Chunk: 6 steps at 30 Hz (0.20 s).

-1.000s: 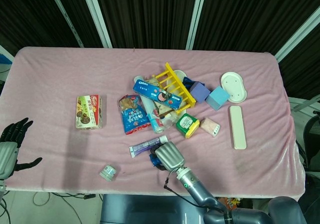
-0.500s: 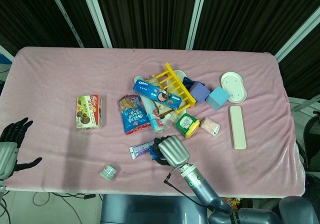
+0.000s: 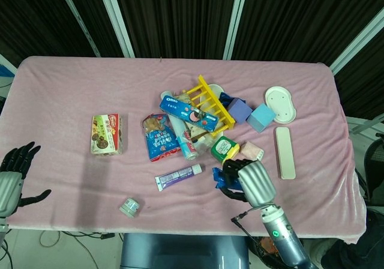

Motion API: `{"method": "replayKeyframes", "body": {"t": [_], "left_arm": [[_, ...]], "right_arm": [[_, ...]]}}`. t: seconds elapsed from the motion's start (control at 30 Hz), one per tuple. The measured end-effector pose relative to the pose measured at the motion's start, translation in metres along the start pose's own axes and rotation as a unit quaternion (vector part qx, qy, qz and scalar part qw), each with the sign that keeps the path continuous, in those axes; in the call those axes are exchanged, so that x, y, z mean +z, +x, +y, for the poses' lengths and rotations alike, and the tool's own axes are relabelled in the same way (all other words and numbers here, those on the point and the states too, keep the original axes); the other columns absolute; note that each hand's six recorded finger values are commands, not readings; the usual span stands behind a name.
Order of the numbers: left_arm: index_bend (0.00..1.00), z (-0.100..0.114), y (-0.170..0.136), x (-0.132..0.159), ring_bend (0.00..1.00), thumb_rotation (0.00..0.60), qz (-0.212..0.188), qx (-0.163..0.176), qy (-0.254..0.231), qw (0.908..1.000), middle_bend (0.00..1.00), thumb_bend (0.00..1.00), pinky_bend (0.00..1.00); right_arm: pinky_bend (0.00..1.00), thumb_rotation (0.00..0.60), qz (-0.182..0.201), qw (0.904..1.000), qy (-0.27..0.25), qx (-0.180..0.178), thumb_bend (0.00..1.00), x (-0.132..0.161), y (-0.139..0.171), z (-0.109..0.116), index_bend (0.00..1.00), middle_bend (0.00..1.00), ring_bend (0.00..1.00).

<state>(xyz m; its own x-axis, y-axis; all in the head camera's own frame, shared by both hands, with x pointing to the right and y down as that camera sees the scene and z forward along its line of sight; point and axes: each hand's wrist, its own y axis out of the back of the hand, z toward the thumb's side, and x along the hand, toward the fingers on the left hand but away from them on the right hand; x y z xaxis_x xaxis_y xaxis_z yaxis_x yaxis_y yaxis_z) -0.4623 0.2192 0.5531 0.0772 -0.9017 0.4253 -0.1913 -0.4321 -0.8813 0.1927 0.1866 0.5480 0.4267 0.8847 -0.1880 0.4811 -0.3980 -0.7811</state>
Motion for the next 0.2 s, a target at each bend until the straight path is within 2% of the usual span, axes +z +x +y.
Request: {"method": "replayKeyframes", "body": {"t": [0.2], "left_arm": [[0.0,0.0,-0.002,0.0,0.0,0.6,0.0,0.005,0.004,1.0,0.0,0.0,0.0]], "right_arm": [[0.71,0.6,-0.001,0.999,-0.039,-0.019,0.51,0.004,0.021,0.032,0.75,0.67,0.65]]}}
